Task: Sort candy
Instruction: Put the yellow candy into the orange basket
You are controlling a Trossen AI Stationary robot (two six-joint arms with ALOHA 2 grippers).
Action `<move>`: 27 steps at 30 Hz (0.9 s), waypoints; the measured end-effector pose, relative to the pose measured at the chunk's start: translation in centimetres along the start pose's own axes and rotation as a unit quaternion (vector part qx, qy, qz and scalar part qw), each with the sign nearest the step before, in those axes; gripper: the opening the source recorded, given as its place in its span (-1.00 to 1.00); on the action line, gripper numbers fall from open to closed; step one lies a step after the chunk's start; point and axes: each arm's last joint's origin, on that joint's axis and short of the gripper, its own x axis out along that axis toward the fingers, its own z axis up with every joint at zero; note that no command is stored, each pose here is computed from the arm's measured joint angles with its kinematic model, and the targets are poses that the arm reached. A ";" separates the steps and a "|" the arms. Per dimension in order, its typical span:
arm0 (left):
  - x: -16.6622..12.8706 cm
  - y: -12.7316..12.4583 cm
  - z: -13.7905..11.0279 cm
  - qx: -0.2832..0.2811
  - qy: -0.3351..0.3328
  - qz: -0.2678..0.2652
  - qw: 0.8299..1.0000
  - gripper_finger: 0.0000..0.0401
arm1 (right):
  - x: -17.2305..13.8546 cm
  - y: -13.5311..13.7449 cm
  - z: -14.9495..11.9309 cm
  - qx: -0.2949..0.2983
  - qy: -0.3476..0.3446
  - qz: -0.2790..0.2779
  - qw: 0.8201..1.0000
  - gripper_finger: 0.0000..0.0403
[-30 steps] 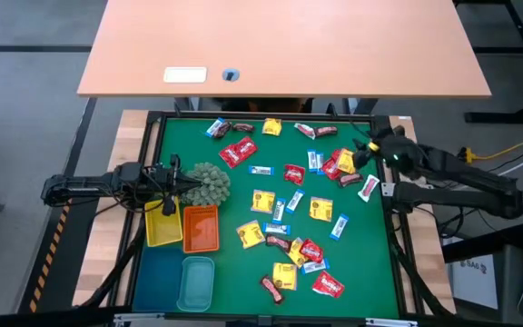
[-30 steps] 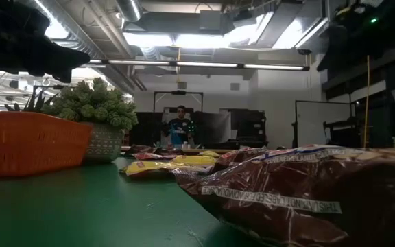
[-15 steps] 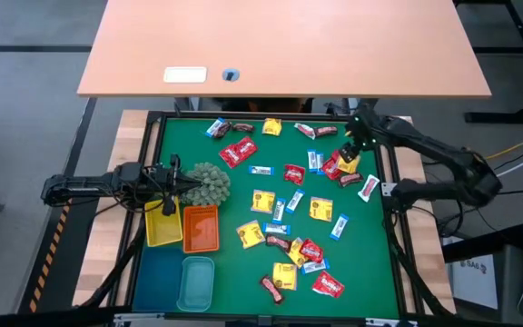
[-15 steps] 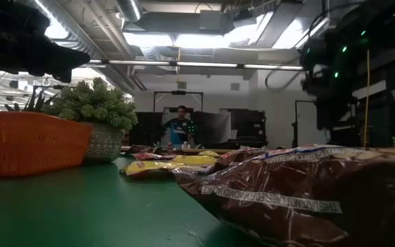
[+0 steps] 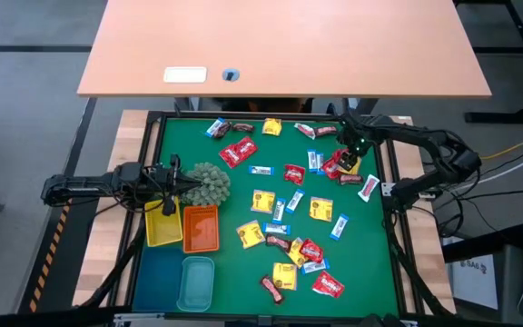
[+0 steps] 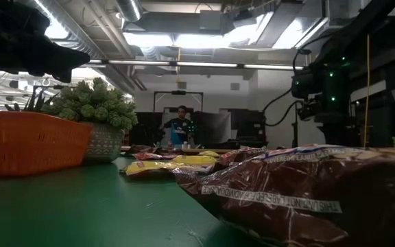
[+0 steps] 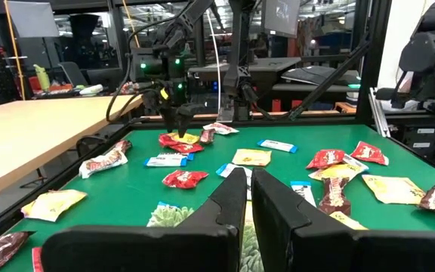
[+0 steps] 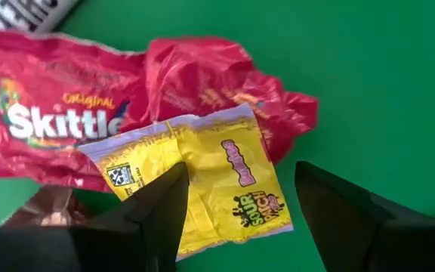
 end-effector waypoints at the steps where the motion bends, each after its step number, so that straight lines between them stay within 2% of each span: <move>1: 0.0 0.0 0.0 0.000 0.000 0.000 1.000 -0.90 | 0.0 0.0 0.0 -0.003 -0.001 0.004 1.000 0.18; 4: 0.0 0.0 0.0 0.000 0.000 0.000 1.000 -0.90 | 0.0 0.2 0.0 -0.012 -0.005 0.026 1.000 0.08; 11: 0.0 0.0 0.0 0.000 0.000 0.000 1.000 -0.90 | 0.0 0.3 -0.1 -0.014 -0.005 0.048 0.999 -0.31; 22: 0.0 0.0 0.0 0.000 0.000 0.000 1.000 -0.90 | -0.1 0.5 -0.8 -0.015 0.032 0.058 0.998 -0.94; 27: 0.0 0.0 0.0 0.000 0.000 0.000 1.000 -0.90 | -0.1 0.6 -1.1 -0.024 0.047 0.071 0.996 -0.95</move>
